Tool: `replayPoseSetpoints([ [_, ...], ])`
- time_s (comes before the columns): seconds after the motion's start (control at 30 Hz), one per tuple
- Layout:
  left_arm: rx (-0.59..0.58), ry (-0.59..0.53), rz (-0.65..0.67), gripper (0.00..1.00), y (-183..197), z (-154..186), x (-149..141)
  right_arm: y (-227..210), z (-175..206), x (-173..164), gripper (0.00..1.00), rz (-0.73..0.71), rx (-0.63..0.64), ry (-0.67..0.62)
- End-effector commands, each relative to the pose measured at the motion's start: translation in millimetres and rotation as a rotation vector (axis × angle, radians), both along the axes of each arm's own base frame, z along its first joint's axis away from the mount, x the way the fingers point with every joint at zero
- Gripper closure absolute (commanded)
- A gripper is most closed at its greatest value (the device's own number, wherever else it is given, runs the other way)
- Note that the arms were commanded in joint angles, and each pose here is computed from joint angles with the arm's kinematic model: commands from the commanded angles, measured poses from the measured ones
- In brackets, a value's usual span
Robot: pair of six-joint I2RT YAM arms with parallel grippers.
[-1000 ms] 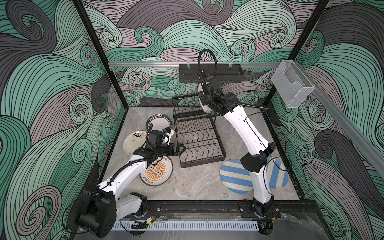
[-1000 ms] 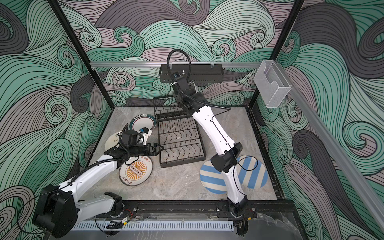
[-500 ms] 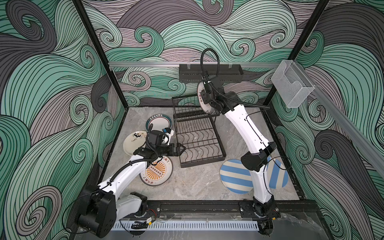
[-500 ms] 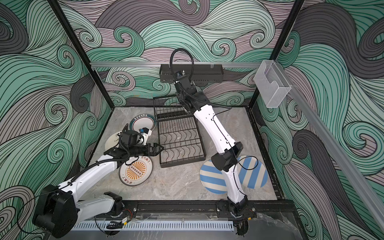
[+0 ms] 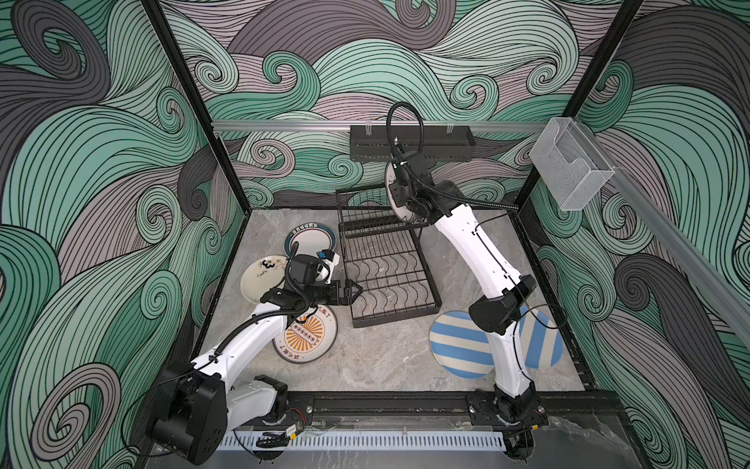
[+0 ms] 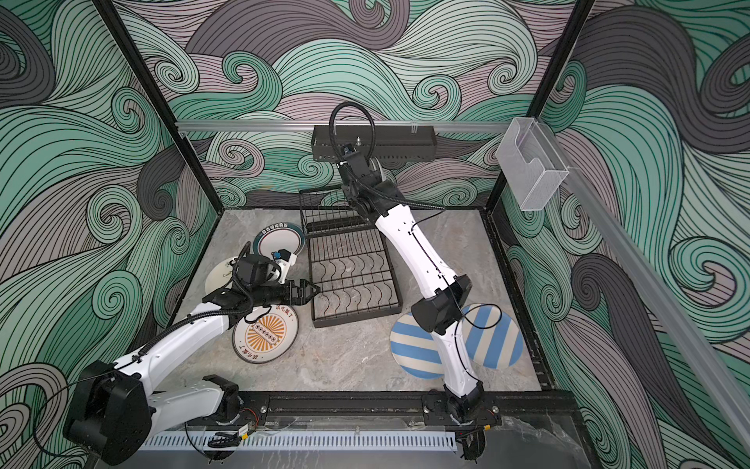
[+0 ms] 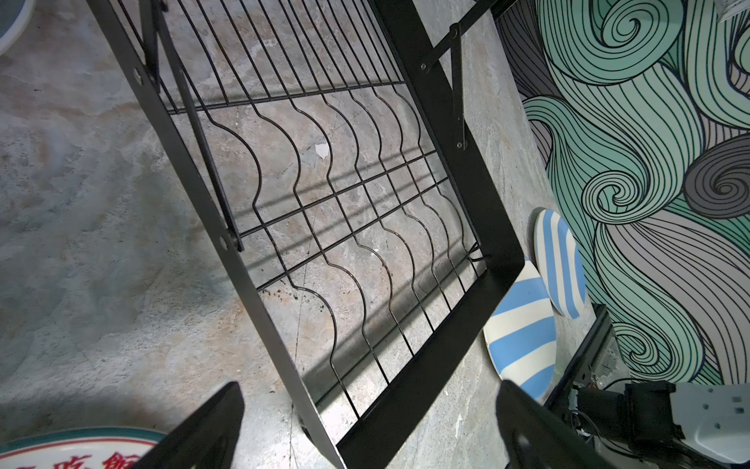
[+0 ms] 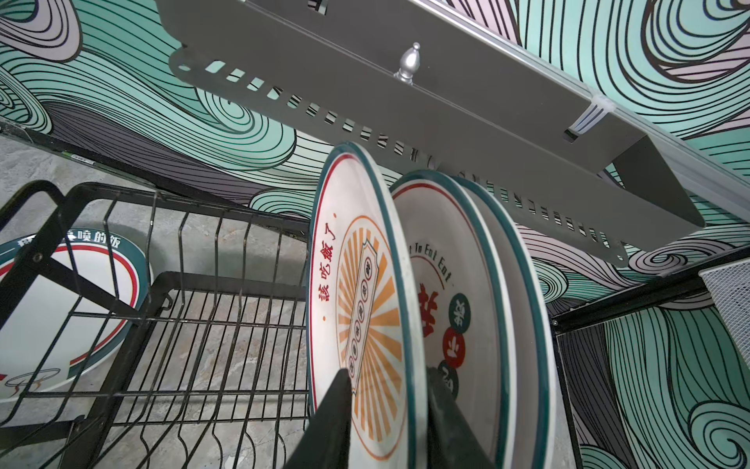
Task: Load plates into a dish rack
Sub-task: Place the plate on the dish rack.
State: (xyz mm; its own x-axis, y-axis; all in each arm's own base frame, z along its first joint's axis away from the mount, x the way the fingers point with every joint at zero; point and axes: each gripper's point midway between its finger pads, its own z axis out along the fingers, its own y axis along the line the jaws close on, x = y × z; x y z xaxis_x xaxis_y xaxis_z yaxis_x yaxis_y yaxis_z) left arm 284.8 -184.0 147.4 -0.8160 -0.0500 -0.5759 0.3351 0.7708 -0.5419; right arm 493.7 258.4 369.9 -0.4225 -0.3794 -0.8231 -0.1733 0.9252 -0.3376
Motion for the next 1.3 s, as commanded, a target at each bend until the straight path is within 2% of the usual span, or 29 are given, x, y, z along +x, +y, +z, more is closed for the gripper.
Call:
replayPoseSetpoints([
  [0.0,0.007,-0.022,-0.007,0.01,0,6,-1,6,-10,-2,0.77,0.007,0.008,0.026],
  [0.27,0.006,-0.028,-0.007,0.01,0,8,-1,3,6,-8,1.0,-0.008,0.01,-0.006],
  [0.43,0.004,-0.027,-0.008,0.01,0,8,-2,-3,22,-14,1.0,-0.037,-0.018,-0.047],
  [0.7,-0.002,-0.023,-0.013,0.01,-1,3,-2,-20,57,-29,1.0,-0.145,-0.167,-0.156],
  [1.07,-0.006,-0.03,-0.02,0.01,-1,5,-6,-17,55,-37,1.0,-0.198,-0.214,-0.171],
  [1.27,-0.013,-0.034,-0.028,0.01,-3,7,-8,-16,48,-38,1.0,-0.22,-0.196,-0.162],
])
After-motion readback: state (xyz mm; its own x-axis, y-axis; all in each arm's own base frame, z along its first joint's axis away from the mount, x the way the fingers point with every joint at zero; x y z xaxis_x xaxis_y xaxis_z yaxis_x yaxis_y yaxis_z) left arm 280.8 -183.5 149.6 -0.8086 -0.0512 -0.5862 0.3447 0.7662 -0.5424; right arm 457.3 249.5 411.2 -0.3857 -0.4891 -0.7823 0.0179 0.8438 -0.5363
